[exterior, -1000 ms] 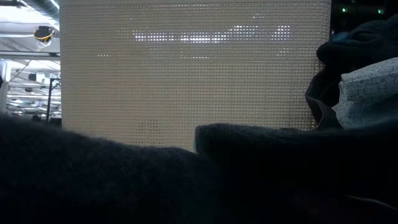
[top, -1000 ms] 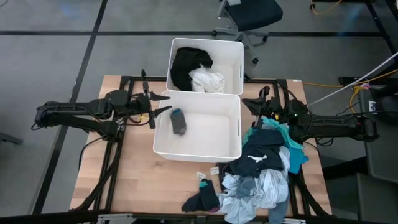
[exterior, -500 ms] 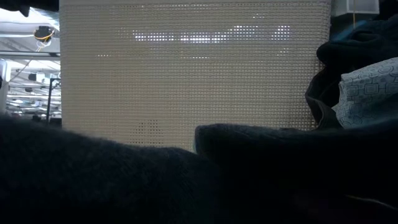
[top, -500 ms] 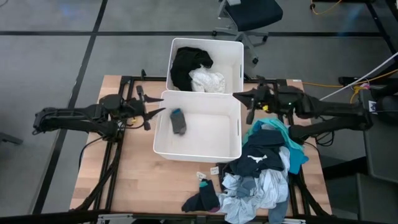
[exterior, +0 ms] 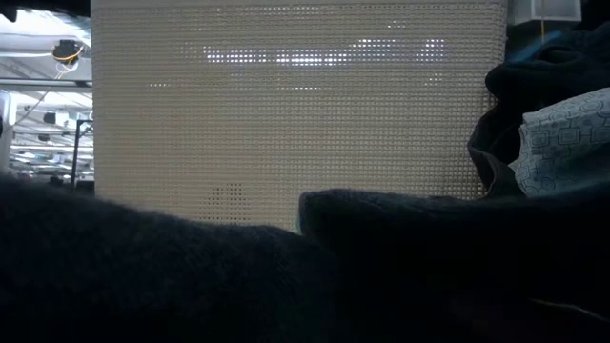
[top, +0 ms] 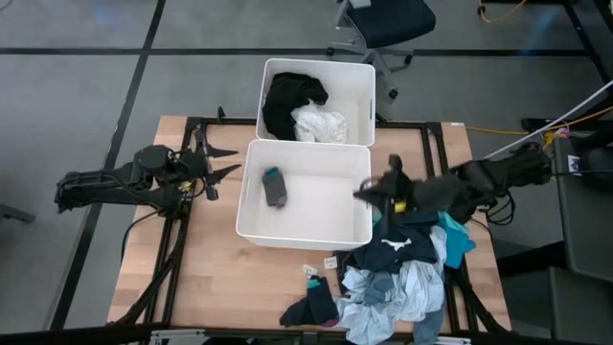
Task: Sort clothes
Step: Put the gray shorts into the bottom white bin
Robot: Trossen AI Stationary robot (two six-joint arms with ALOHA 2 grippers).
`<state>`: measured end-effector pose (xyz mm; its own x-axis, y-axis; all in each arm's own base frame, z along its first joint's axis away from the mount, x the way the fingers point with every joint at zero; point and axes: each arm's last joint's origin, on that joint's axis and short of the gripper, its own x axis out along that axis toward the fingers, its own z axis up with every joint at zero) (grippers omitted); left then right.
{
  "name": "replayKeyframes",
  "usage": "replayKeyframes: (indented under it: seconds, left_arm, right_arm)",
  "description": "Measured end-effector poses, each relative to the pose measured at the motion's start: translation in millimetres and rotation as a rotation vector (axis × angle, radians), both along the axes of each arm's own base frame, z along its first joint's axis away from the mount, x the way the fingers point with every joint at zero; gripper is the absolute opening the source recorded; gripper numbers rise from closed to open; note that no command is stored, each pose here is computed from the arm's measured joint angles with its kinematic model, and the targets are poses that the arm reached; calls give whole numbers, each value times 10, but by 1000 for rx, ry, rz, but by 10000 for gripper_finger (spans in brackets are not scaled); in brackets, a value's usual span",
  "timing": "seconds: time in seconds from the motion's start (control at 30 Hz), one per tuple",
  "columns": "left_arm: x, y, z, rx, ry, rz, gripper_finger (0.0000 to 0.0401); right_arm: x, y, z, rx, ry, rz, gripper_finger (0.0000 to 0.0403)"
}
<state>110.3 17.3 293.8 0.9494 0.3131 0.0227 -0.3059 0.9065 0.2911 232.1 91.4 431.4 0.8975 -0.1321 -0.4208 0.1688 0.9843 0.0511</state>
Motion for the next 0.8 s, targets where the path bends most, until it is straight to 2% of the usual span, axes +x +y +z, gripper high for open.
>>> replayKeyframes:
  seconds: [0.23,0.33,0.53,0.63,0.8]
  left_arm:
    - [-31,-3,1,-1,-2,0,150]
    - [-29,-3,26,-2,-29,0,150]
    - [-31,-4,51,1,-55,-1,150]
    - [-31,-4,51,8,-52,0,150]
    - [-31,-3,51,25,-47,1,150]
  right_arm:
    - [-158,409,-163,197,186,-110,17]
    - [-225,481,-297,298,298,-195,17]
    - [-327,512,-509,419,534,-390,17]
    - [-331,515,-571,420,585,-461,17]
    - [-315,489,-649,353,642,-526,17]
